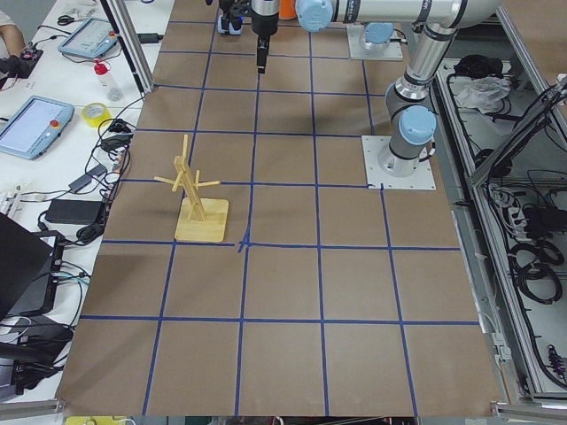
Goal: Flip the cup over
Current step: 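Lower the right gripper onto the white cup and grasp it, then carry the white cup with the right gripper toward the left gripper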
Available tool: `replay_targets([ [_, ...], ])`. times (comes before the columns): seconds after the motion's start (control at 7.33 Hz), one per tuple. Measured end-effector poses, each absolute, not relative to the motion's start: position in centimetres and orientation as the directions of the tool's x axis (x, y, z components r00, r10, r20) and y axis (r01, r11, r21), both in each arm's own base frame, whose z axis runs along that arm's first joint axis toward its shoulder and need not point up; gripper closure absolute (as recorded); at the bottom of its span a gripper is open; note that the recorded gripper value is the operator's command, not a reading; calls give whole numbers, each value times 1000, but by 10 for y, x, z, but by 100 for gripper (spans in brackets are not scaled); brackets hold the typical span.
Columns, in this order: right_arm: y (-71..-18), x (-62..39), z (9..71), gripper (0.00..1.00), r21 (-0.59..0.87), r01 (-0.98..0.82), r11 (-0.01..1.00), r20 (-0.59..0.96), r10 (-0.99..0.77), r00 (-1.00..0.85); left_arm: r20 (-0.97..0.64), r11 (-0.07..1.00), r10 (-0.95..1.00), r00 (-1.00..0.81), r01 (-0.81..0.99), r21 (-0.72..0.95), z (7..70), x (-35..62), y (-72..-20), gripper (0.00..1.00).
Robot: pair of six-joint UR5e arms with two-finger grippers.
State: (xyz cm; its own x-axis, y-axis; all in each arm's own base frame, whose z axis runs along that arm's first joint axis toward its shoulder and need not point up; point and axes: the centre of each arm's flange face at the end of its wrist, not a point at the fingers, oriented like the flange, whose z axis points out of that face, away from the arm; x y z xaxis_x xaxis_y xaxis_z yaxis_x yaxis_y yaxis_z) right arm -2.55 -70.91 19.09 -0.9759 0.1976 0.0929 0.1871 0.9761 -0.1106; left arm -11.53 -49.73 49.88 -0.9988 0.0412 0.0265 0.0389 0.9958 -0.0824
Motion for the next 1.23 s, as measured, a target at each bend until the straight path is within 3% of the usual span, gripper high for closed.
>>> replay_targets([
  [0.55,-713,5,225,100,-177,113,978,89,130,-988,27,996,41,-999,39,-86,500,-115,-498,0],
  [0.95,-697,152,262,100,-237,-239,941,131,-213,-968,27,995,40,-999,37,-87,501,-115,-498,0],
  [1.23,-662,272,271,100,-257,-516,817,193,-480,-856,27,995,38,-999,35,-90,503,-114,-497,0],
])
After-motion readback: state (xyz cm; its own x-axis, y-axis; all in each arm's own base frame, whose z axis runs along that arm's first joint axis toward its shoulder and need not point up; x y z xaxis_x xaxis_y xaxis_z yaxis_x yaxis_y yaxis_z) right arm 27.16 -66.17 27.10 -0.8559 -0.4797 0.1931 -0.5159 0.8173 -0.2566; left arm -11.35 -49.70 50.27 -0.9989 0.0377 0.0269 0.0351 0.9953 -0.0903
